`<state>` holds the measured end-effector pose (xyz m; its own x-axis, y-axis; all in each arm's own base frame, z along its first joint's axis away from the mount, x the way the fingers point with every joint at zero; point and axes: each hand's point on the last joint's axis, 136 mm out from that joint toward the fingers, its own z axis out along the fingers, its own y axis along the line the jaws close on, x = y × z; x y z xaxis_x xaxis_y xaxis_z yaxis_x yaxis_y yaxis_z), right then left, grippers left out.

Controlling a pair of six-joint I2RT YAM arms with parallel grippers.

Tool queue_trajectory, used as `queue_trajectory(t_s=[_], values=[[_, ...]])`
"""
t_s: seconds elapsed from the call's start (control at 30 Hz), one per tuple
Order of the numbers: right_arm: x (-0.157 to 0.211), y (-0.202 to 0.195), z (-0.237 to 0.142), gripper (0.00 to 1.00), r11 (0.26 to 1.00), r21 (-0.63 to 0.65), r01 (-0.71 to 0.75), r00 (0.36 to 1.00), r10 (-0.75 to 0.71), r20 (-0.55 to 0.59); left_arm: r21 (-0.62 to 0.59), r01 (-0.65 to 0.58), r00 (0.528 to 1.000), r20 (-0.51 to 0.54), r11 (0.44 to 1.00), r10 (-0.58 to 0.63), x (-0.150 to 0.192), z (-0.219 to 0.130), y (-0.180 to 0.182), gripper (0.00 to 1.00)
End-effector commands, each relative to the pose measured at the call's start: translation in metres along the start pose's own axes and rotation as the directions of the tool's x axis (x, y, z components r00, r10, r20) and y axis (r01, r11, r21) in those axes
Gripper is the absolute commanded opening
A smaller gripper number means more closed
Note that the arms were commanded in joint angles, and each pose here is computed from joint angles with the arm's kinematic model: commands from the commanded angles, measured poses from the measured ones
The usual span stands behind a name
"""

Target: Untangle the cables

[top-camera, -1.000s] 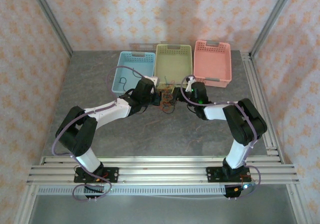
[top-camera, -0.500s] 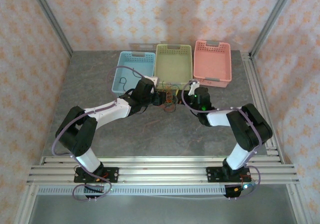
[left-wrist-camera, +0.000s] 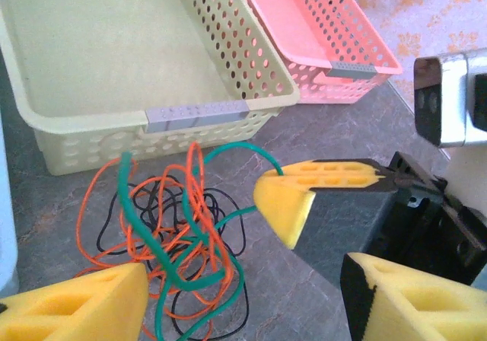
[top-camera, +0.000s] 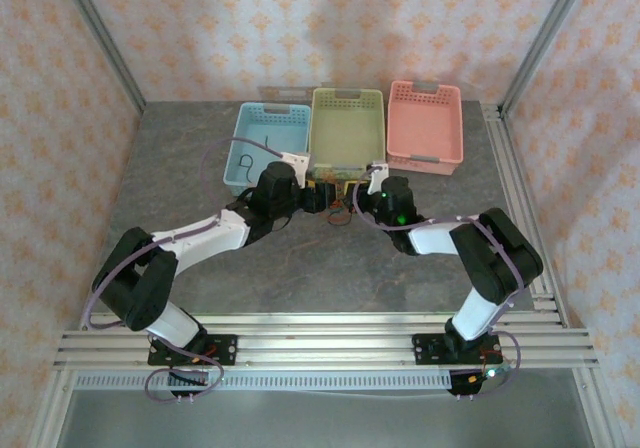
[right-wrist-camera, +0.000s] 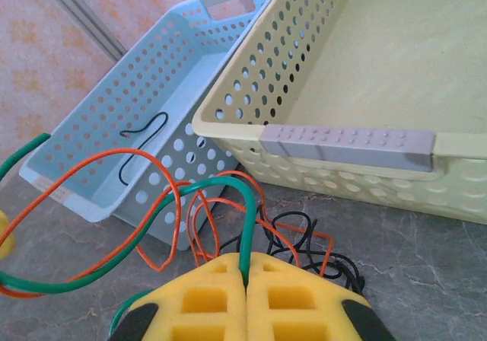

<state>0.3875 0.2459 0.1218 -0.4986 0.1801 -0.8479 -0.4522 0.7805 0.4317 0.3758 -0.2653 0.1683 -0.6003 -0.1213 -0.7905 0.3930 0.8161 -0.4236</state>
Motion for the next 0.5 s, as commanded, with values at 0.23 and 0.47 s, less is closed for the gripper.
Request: queue_trajectory(t_s=[0.23, 0.47], values=[[-0.012, 0.026, 0.003, 0.0, 0.984, -0.031, 0.173, 0.985, -0.172, 0.029, -0.198, 0.016, 1.0, 0.007, 0.98, -0.015, -0.007, 0.0, 0.029, 0.66], [-0.011, 0.027, 0.006, 0.0, 0.981, -0.02, 0.194, 0.981, -0.194, 0.01, -0.433, 0.047, 0.999, 0.027, 0.9, -0.04, -0.009, -0.015, 0.07, 0.69]])
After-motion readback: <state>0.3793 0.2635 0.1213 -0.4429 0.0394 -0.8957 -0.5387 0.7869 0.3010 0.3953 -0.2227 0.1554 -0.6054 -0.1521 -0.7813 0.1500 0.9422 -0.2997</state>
